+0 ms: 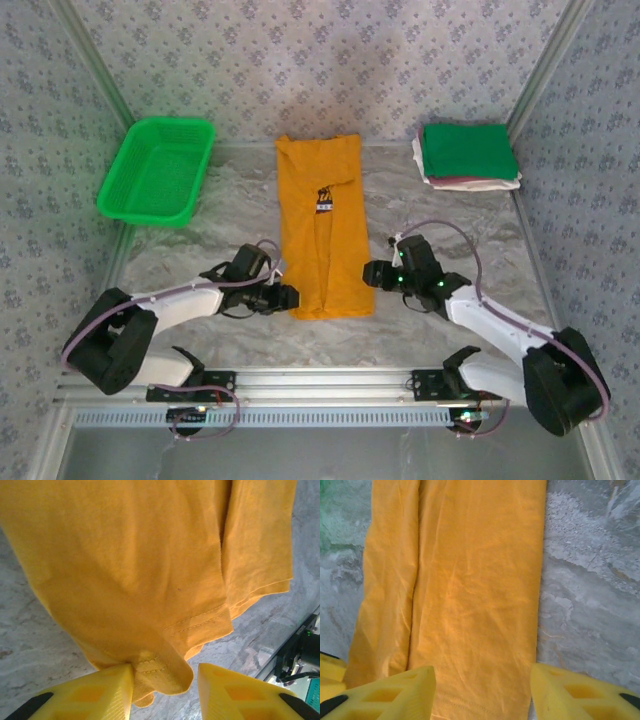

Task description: Fold and stack the t-shirts

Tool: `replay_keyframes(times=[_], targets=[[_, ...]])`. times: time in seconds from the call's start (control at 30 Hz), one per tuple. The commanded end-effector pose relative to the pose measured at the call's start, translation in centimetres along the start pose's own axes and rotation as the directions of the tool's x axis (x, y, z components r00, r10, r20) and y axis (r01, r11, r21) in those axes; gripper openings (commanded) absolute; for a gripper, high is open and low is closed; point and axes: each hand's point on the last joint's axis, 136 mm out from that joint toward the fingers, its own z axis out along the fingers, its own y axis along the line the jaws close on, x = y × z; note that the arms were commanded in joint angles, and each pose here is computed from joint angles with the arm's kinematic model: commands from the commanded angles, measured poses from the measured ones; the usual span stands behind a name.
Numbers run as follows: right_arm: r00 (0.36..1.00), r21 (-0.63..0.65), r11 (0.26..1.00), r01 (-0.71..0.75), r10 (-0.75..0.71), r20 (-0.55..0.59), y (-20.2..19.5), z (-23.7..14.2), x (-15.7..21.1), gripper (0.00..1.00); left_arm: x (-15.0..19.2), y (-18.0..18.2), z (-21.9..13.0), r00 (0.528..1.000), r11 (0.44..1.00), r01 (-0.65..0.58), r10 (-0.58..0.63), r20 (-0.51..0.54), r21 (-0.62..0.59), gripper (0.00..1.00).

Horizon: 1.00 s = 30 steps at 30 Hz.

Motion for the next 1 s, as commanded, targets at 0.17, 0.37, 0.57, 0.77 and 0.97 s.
replay_keyframes(times=[0.17, 0.37, 0.57, 0.77, 0.97], targets=[[0.999, 0.049, 0.998, -0.04, 0.041, -0.022, -1.9, -0.3, 1.1, 0.57, 0.6, 1.7, -0.3, 1.0, 0.997, 0.029, -0.029, -0.004, -0.073, 0.39], [0.996, 0.043, 0.997, -0.056, 0.059, -0.069, -2.2, 0.8, 2.3, 0.57, -0.1, 1.8, -1.1, 0.998, 0.997, 0.043, -0.041, 0.041, -0.061, 0.42], [0.985, 0.002, 0.996, -0.094, 0.093, -0.147, -1.3, 1.3, 4.3, 0.56, -0.8, 1.7, -0.8, 0.999, 0.998, 0.029, -0.027, 0.039, -0.062, 0.46], [0.967, -0.007, 0.994, -0.106, 0.102, -0.233, -0.7, 1.3, 6.9, 0.56, -0.9, 1.8, 0.1, 0.999, 0.998, 0.022, -0.021, 0.028, -0.054, 0.44], [0.955, 0.008, 0.995, -0.103, 0.101, -0.278, -0.4, 1.9, 8.3, 0.56, -1.0, 1.4, 1.0, 1.0, 0.999, 0.012, -0.012, 0.014, -0.046, 0.38]])
